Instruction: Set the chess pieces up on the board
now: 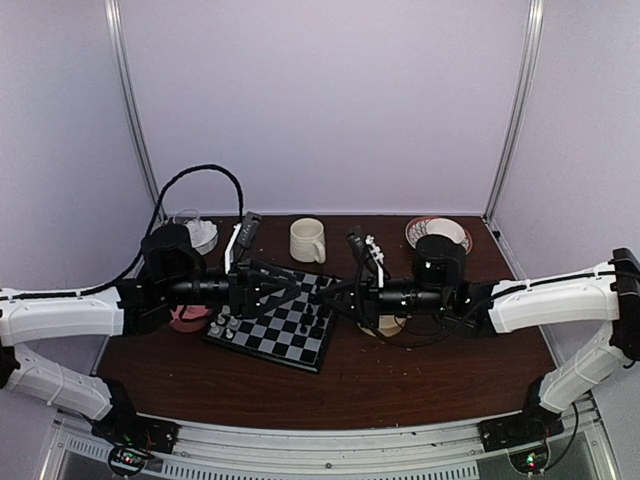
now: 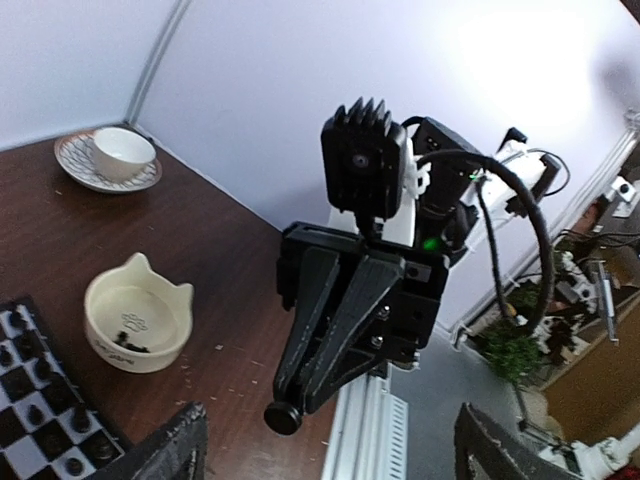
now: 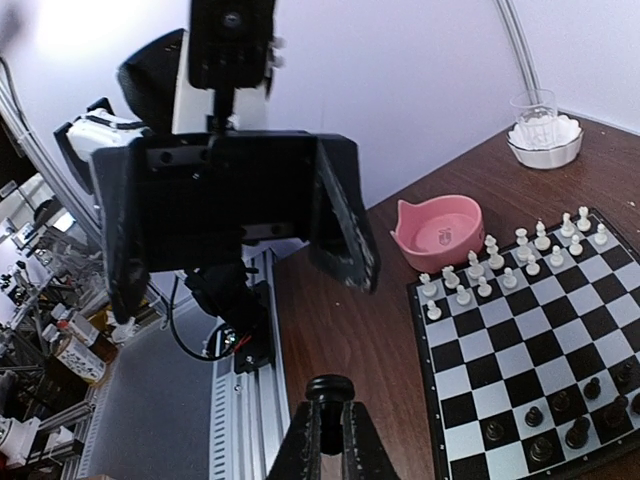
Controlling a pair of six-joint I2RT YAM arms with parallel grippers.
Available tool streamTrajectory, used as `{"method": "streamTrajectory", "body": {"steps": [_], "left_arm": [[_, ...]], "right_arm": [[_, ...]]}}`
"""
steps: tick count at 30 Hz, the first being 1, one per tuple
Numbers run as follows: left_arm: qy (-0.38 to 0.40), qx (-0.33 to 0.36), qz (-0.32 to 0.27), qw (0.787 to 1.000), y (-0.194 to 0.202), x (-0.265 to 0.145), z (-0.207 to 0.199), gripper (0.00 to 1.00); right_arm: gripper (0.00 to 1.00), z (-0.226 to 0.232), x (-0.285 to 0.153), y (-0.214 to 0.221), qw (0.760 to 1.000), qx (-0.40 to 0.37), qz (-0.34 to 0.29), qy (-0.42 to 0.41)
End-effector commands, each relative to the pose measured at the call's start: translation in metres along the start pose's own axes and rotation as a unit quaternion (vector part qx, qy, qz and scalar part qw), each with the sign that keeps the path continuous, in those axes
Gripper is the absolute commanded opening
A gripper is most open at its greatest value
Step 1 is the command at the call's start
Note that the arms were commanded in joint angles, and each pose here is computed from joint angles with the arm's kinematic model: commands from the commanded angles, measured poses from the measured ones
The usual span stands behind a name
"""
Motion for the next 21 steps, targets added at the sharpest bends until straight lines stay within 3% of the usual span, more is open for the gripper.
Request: {"method": "streamTrajectory", "body": {"steps": [1, 4, 8, 16, 21], "left_arm": [[-0.139, 0.052, -0.074, 0.986, -0.015, -0.027, 0.029, 0.87], [-0.252, 0.052, -0.126, 0.958, -0.026, -0.053, 0.058, 0.88], [-0.388, 0.052, -0.187, 0.901, -0.037, -0.093, 0.088, 0.87], [-0.459, 0.058, -0.278, 0.842, -0.044, -0.138, 0.099, 0.86], [-0.488, 0.061, -0.307, 0.815, -0.043, -0.155, 0.105, 0.86]], "right_arm": [[0.02, -0.013, 0.003, 0.003, 0.994, -0.046, 0.085, 0.05], [0.02, -0.026, 0.007, 0.013, 0.983, -0.057, 0.154, 0.081], [0.02, -0.041, 0.015, 0.031, 0.958, -0.062, 0.255, 0.117], [0.02, -0.056, 0.043, 0.072, 0.89, -0.08, 0.419, 0.16], [0.01, -0.062, 0.057, 0.093, 0.856, -0.093, 0.479, 0.171]]}}
Point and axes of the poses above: each gripper's point midway between its finger pads, its own x axis out along the fingers, its own z axis along the line the jaws close on, y = z × x, the point moved 2 cm from there along -x, back along the fingers, and after that the axes turned 15 degrees about -x, right-handed, at the moved point
